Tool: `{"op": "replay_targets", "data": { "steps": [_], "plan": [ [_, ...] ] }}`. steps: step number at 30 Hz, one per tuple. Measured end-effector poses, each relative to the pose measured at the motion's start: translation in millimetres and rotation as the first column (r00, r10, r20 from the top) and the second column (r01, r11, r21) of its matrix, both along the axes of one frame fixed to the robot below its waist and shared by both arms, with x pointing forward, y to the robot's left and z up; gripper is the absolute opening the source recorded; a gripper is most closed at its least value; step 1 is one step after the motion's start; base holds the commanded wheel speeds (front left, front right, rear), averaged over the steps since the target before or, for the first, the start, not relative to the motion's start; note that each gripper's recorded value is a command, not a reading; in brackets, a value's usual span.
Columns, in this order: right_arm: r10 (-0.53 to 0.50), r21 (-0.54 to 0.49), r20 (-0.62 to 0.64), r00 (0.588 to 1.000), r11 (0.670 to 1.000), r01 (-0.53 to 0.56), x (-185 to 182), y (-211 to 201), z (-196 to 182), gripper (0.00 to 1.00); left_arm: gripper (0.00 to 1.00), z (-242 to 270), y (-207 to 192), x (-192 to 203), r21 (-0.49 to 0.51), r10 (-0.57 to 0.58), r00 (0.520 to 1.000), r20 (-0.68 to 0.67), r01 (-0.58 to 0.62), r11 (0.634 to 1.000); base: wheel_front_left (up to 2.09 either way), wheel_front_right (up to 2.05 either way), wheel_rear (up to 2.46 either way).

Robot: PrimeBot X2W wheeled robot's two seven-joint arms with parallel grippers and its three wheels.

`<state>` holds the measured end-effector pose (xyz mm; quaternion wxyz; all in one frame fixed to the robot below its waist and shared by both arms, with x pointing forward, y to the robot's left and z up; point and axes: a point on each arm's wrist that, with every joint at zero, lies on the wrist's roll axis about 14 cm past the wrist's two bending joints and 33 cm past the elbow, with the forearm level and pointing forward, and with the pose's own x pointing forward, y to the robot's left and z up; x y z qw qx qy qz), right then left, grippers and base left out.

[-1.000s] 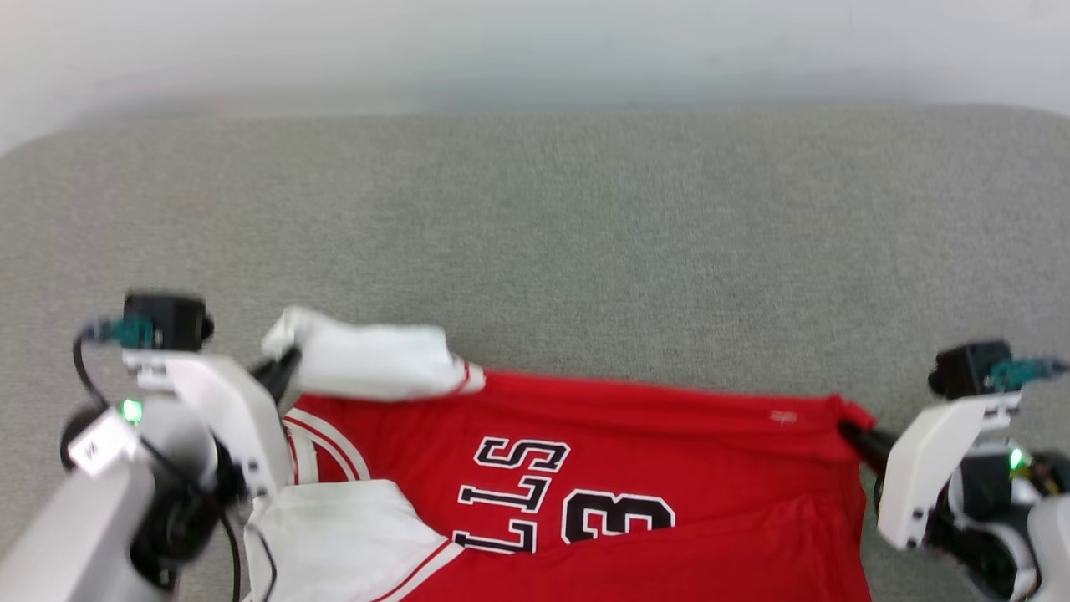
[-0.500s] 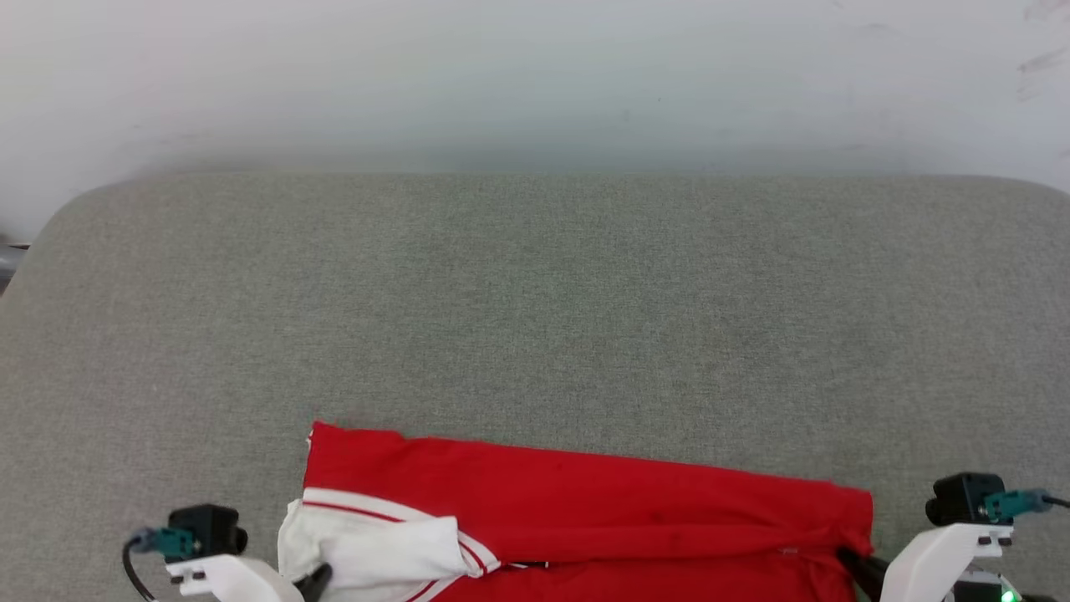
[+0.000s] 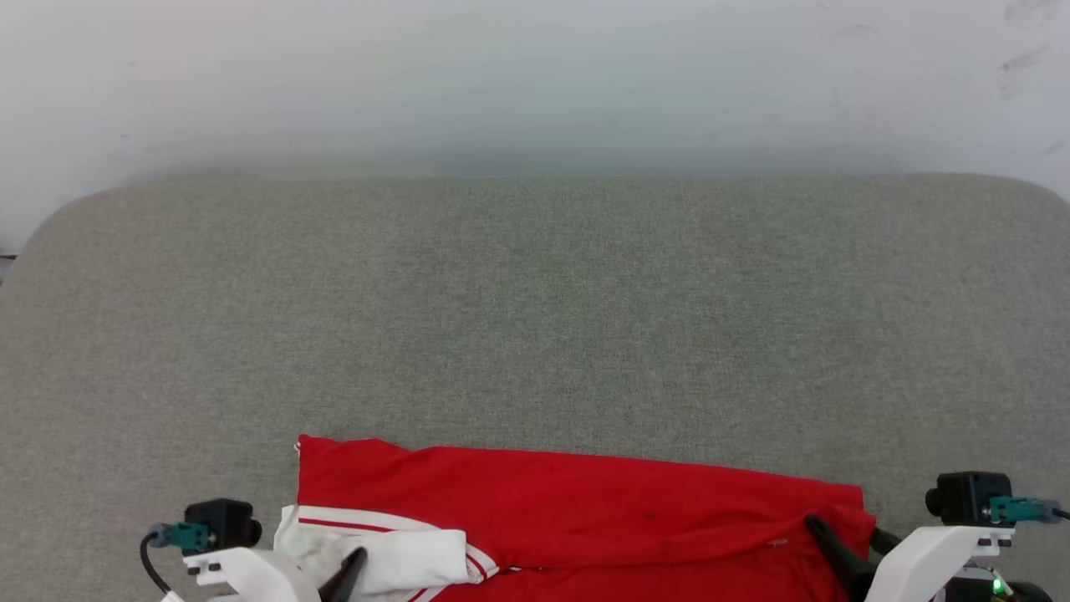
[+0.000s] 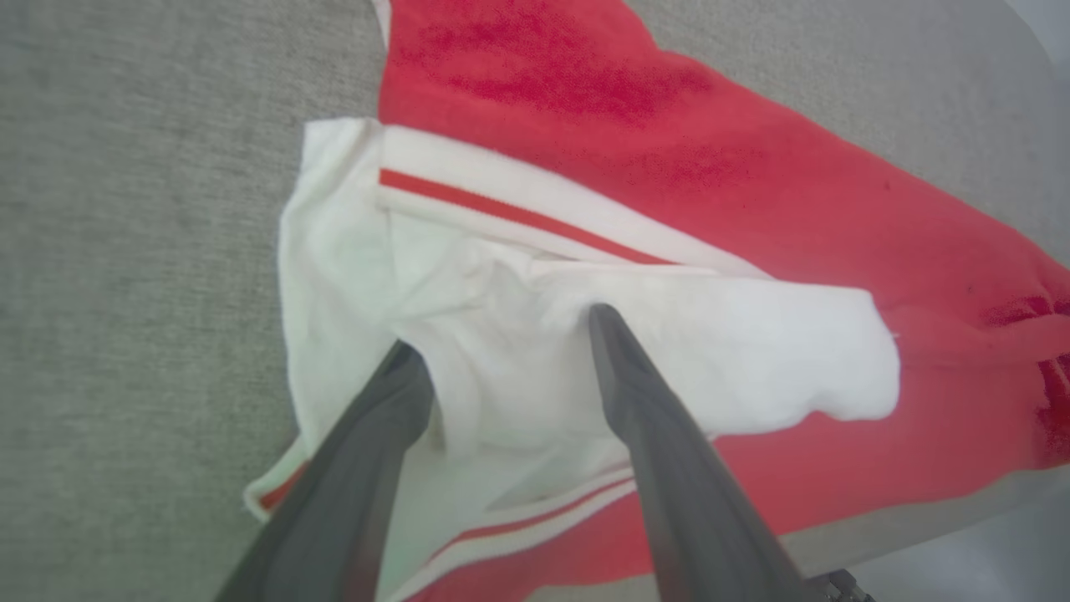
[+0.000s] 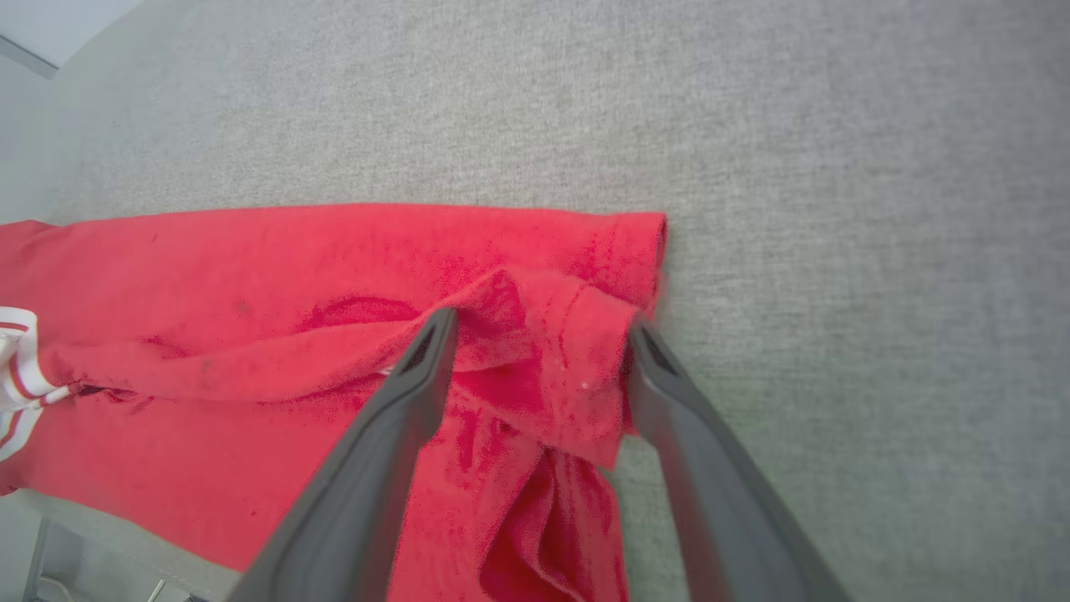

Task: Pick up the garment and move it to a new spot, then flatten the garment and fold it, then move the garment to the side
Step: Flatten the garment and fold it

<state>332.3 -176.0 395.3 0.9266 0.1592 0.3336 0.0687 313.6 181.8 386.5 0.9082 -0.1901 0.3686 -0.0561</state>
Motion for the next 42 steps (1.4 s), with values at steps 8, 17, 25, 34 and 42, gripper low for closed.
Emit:
{"op": "replay_targets", "data": {
  "steps": [8, 17, 25, 34, 42],
  "plan": [
    [-0.025, -0.002, 0.167, 0.986, 1.000, 0.026, 11.0, -6.8, 43.8, 1.00, 1.00, 49.4, 9.8, 29.0, 0.065, 0.003, 0.972, 0.233, -0.019, 0.998, 0.00, 0.00, 0.00],
    [-0.052, -0.067, 0.071, 0.996, 0.996, 0.057, -3.7, -39.7, 42.7, 1.00, 1.00, 124.4, 14.6, 50.7, 0.130, 0.001, 0.849, 0.529, -0.082, 0.988, 0.00, 0.00, 0.00],
    [0.005, -0.073, -0.031, 0.999, 0.997, -0.007, -1.5, -28.7, 23.6, 1.00, 1.00, 166.8, 29.2, 59.9, 0.143, 0.052, 0.707, 0.705, -0.213, 0.966, 0.00, 0.00, 0.00],
    [0.062, -0.021, -0.209, 0.976, 0.998, -0.067, -11.4, -5.8, -19.5, 1.00, 1.00, 165.5, 35.1, 55.1, 0.158, 0.068, 0.680, 0.730, -0.264, 0.951, 0.00, 0.00, 0.00],
    [0.104, 0.014, -0.285, 0.953, 0.994, -0.104, -18.2, 8.5, -36.5, 0.00, 1.00, 157.1, 30.4, 54.9, 0.185, 0.040, 0.697, 0.716, -0.245, 0.952, 0.00, 0.00, 0.00]
  ]
}}
